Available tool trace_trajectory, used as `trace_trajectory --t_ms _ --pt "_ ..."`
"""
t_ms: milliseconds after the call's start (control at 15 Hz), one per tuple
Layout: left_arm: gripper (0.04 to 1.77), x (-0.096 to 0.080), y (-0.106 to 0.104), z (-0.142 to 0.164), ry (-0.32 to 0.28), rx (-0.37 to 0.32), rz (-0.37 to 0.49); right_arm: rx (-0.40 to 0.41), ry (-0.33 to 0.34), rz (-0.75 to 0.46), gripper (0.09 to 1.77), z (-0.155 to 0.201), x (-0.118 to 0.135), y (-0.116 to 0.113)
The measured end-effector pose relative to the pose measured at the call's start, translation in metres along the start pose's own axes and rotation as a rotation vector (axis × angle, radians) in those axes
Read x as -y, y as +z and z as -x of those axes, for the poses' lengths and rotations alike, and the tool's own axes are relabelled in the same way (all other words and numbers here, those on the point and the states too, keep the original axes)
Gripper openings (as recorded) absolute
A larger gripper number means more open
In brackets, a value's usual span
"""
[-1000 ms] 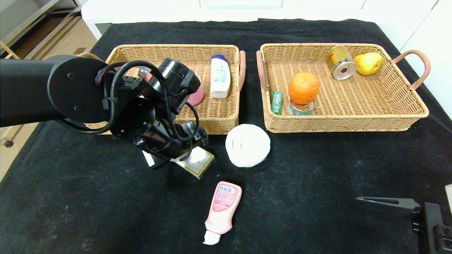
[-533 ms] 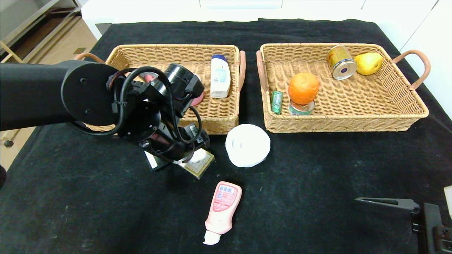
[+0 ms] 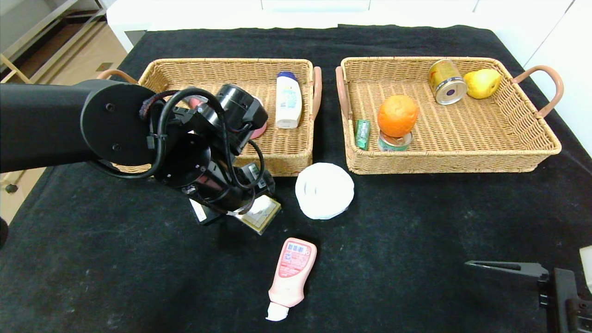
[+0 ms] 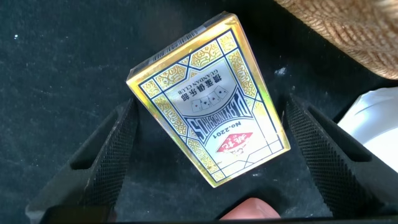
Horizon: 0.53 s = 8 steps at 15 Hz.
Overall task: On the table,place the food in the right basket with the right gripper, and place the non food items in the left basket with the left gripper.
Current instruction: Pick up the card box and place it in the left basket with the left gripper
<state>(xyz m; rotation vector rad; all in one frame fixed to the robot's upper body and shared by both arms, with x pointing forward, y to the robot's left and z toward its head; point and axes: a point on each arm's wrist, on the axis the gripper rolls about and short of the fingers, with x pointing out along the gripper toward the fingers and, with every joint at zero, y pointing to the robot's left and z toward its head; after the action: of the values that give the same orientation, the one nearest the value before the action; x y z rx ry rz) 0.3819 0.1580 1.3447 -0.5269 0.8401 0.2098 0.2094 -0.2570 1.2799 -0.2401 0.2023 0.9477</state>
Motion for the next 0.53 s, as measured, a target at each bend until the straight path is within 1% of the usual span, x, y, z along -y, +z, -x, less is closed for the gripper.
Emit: trace_trajectory --t_ms 133,267,333,400,533 --pt "1.72 0.0001 -0.0002 -0.0009 -0.001 -0.005 -0.001 -0.001 0.000 0.000 1.71 -0.0002 0.0000 -0.0002" --pt "1.38 -0.0003 -0.0007 -0.0029 0.007 -0.009 -0.002 -0.003 0.000 -0.001 1.71 -0.0005 0.0001 -0.0004" --pt "1.25 -0.0003 -0.0010 -0.0038 0.012 -0.006 -0.002 -0.003 0.001 -0.001 1.71 -0.0006 0.0001 -0.0005" --pt "1.15 0.0000 -0.0011 -0.0043 0.012 -0.005 0.002 -0.003 0.001 -0.001 1.71 -0.0006 0.0001 -0.0005" --pt "1.08 0.0003 -0.0015 -0.0053 0.014 -0.006 0.003 -0.004 0.001 -0.002 1.71 -0.0006 0.0002 -0.0005"
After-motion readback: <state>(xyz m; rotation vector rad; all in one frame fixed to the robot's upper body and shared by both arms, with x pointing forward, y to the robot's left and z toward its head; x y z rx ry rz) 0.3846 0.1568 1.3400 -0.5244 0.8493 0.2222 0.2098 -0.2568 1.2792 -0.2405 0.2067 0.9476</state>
